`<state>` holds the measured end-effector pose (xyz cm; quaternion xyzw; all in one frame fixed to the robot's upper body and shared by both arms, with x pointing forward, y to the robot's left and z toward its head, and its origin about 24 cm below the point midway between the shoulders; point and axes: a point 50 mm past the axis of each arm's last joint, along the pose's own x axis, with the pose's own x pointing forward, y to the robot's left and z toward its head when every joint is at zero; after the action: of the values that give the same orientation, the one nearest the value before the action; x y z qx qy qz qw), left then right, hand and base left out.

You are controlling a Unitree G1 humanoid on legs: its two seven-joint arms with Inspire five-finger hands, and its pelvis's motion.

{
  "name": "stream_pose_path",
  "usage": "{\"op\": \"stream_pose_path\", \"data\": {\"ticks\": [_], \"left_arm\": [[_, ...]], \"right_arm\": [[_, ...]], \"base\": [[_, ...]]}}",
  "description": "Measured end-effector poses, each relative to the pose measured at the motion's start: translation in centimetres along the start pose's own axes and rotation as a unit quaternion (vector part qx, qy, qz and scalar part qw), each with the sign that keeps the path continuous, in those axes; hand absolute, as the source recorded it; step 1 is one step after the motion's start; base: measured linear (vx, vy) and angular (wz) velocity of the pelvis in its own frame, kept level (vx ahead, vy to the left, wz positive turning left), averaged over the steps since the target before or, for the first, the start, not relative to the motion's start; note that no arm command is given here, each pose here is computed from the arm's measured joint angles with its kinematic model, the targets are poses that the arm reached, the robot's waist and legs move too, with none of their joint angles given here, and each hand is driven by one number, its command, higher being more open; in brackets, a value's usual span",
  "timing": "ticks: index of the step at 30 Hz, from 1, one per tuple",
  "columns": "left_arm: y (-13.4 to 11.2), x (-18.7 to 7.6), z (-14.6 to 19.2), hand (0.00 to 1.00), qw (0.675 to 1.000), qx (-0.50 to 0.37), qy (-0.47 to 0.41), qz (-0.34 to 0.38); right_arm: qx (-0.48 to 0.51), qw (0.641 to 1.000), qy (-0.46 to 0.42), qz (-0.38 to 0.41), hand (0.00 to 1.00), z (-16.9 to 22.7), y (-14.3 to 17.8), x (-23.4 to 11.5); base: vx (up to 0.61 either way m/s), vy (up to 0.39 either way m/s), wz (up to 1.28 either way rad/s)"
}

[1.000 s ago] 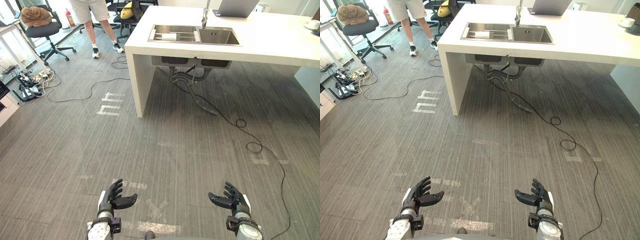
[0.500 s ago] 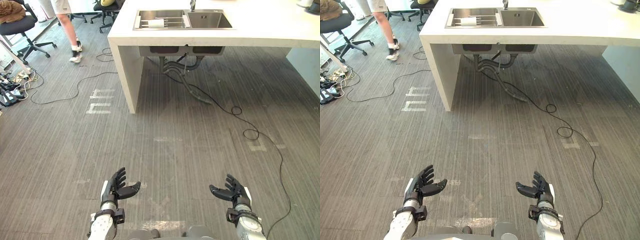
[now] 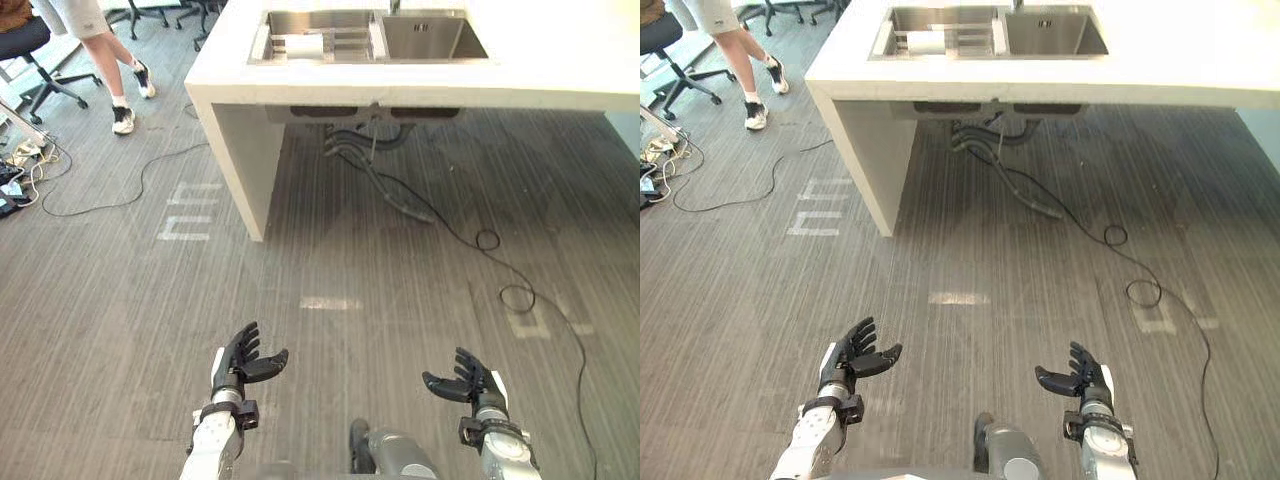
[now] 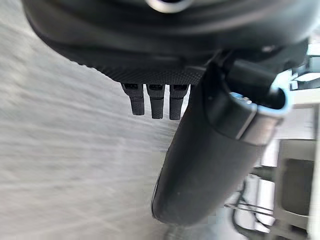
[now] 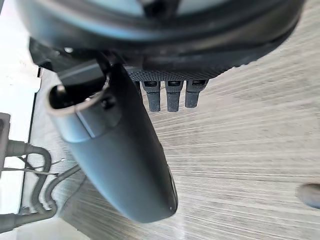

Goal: Walk over to the sink, pick up the cup, carry it to the dishwasher, place the cup inside the dishwasher, then close the dishwasher door

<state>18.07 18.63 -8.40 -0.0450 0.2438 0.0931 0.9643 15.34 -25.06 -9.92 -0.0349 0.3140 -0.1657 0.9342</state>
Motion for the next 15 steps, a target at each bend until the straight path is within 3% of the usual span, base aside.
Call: {"op": "stream_pose_path", "data": {"ticks": [6,9,15], "left_arm": [[-0.3,0.0,0.8,0.90,1.000,-0.011,-0.018,-0.007],[-0.9,-0.1,1.0,0.90,0.999,-0.020,-0.025,-0.011],[-0.6,-0.7,1.4,0.90,0.999,-0.020,-0.039,-0.003]], "right_arm": [[0.011,1.000,-0.015,-0.002,0.90,0.9,0.3,0.4],[0.018,1.000,-0.008,-0.019,0.90,0.4,-0.6,0.2],[0.016,1.000,0.017,-0.001,0.90,-0.6,0.8,0.1]], "base": [[0.30,0.043,-0.37],[0.34,0.207,-0.22],[0.36,0.201,-0.21]]}}
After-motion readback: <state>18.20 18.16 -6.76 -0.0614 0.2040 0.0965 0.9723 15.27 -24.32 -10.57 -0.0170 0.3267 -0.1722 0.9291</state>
